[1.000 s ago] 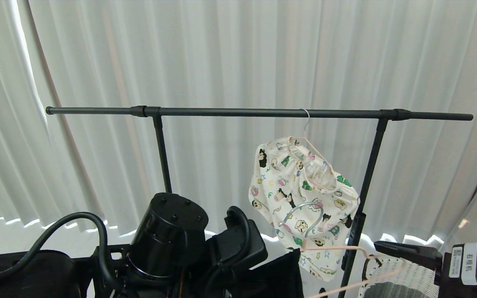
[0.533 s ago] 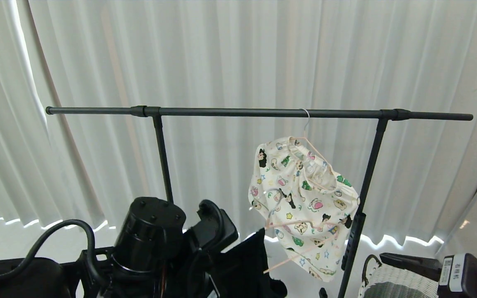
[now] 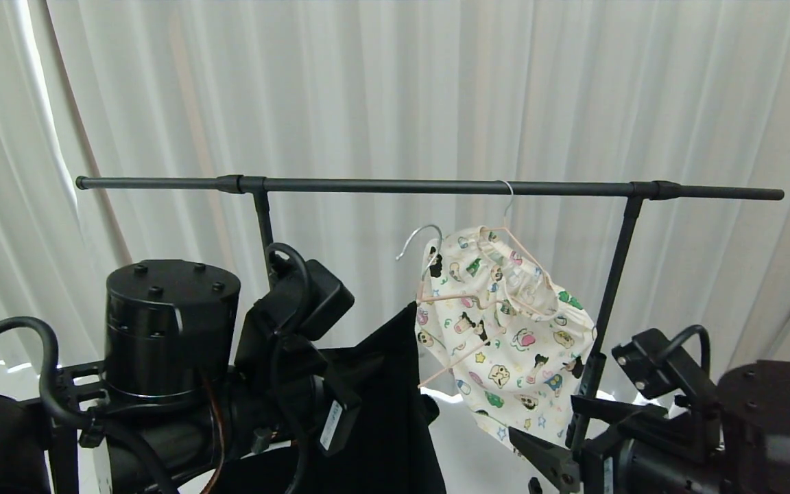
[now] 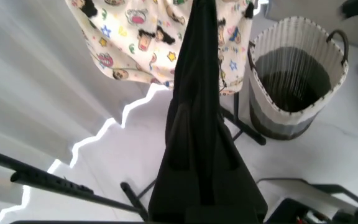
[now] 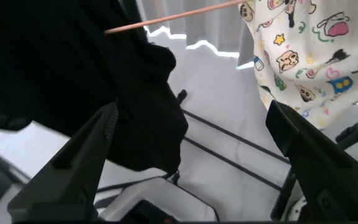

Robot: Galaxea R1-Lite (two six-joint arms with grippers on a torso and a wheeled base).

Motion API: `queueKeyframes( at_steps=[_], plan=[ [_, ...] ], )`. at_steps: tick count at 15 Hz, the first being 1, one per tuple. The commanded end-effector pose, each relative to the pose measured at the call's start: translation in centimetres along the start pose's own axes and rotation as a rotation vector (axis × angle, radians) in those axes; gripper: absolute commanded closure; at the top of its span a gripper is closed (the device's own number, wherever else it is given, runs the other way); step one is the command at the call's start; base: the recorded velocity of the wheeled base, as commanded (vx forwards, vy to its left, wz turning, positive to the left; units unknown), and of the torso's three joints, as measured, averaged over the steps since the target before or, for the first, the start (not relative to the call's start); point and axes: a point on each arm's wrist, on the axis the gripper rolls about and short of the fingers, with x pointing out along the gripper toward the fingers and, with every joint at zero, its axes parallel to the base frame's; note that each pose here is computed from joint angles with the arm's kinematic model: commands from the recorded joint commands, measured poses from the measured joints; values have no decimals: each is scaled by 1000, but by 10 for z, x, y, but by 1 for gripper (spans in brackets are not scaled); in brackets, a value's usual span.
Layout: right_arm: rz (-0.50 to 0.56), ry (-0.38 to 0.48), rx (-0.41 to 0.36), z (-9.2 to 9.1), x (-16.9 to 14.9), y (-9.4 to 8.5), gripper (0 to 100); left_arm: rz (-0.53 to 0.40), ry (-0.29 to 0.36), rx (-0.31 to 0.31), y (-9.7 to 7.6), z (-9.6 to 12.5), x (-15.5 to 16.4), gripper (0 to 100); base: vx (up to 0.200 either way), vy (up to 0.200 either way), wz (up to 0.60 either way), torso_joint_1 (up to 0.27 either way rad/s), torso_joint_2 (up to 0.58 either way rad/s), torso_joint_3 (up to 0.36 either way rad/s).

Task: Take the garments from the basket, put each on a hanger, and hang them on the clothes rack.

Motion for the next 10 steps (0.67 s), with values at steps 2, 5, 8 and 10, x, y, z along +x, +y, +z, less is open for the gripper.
queueKeyframes(
  at_steps=[2, 5, 8, 10],
  plan=[
    [-40, 43, 6, -1, 30, 3, 0, 4, -34, 3, 1, 7, -4, 100, 0, 0, 0, 0, 0, 0],
    [-55, 8, 48, 4, 38, 0, 0, 8, -73, 11, 1, 13, -11, 100, 0, 0, 0, 0, 0, 0],
    [-72, -12, 54, 6, 41, -2, 0, -10, -150, 26, -5, 22, -15, 100, 0, 0, 0, 0, 0, 0],
    [-64, -33, 53, 6, 46, -2, 0, -12, -180, 28, -7, 24, -17, 100, 0, 0, 0, 0, 0, 0]
  ],
)
